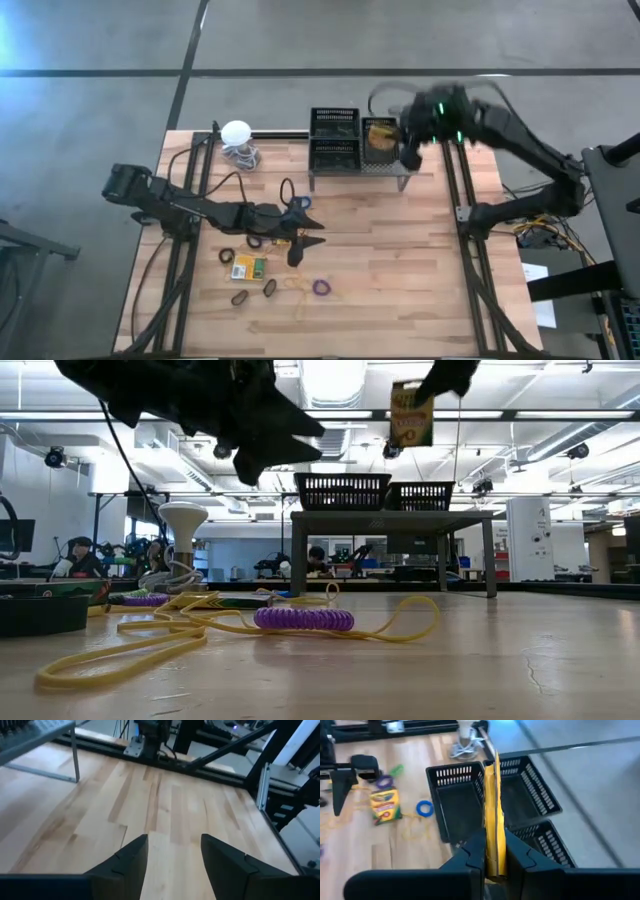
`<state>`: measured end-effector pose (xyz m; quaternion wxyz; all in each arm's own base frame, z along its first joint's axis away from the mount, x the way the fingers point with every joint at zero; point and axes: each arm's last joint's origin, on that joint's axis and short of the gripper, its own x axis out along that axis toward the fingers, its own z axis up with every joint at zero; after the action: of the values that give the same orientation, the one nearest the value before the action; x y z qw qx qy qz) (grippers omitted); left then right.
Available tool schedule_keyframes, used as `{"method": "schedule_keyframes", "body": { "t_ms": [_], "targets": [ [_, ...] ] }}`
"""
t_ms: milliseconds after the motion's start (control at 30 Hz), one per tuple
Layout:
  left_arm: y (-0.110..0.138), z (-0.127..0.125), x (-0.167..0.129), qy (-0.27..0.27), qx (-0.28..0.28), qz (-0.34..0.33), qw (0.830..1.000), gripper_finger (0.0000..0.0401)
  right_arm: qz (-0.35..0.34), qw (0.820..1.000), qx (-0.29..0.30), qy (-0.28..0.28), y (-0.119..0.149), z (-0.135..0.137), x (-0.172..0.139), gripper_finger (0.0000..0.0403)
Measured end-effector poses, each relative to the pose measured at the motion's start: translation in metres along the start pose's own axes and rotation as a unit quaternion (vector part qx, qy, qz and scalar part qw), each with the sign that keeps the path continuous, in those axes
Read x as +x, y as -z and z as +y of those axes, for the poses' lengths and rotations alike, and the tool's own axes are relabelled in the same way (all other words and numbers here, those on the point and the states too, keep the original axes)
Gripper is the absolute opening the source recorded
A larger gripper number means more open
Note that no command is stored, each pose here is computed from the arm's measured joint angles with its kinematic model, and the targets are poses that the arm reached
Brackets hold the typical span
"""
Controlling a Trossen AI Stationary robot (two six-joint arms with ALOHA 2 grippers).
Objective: Pick & Place Office Desk Supplies
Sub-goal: Put the bottom right yellow crayon box into the right black bin on the shelf
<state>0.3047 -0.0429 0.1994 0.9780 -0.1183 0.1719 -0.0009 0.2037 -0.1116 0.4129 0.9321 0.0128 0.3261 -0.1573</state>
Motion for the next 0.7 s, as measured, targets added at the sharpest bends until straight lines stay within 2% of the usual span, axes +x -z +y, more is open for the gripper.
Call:
{"method": "schedule_keyframes", "body": {
  "t_ms": [67, 167, 300, 467, 700],
  "targets": [
    [0.001, 0.0, 0.0, 0.0, 0.0, 0.001, 1.0, 0.0188, 0.014, 0.999, 0.002, -0.029, -0.002, -0.03, 0.008, 0.0028],
    [0.002, 0.001, 0.0, -0.001, -0.001, 0.005, 1.0, 0.0188, 0.049, 0.998, 0.006, -0.045, -0.001, -0.068, 0.021, 0.0028],
    [0.002, 0.001, 0.0, -0.001, -0.002, 0.004, 1.0, 0.0188, 0.095, 0.991, 0.015, -0.096, 0.007, -0.105, 0.04, 0.0028],
    [0.002, 0.001, 0.001, -0.001, -0.002, 0.004, 1.0, 0.0187, 0.122, 0.979, 0.041, -0.156, 0.012, -0.124, 0.063, 0.0029],
    [0.002, 0.001, 0.001, -0.001, -0.014, 0.004, 1.0, 0.0187, 0.149, 0.964, 0.072, -0.21, 0.017, -0.129, 0.087, 0.0029]
  ]
}}
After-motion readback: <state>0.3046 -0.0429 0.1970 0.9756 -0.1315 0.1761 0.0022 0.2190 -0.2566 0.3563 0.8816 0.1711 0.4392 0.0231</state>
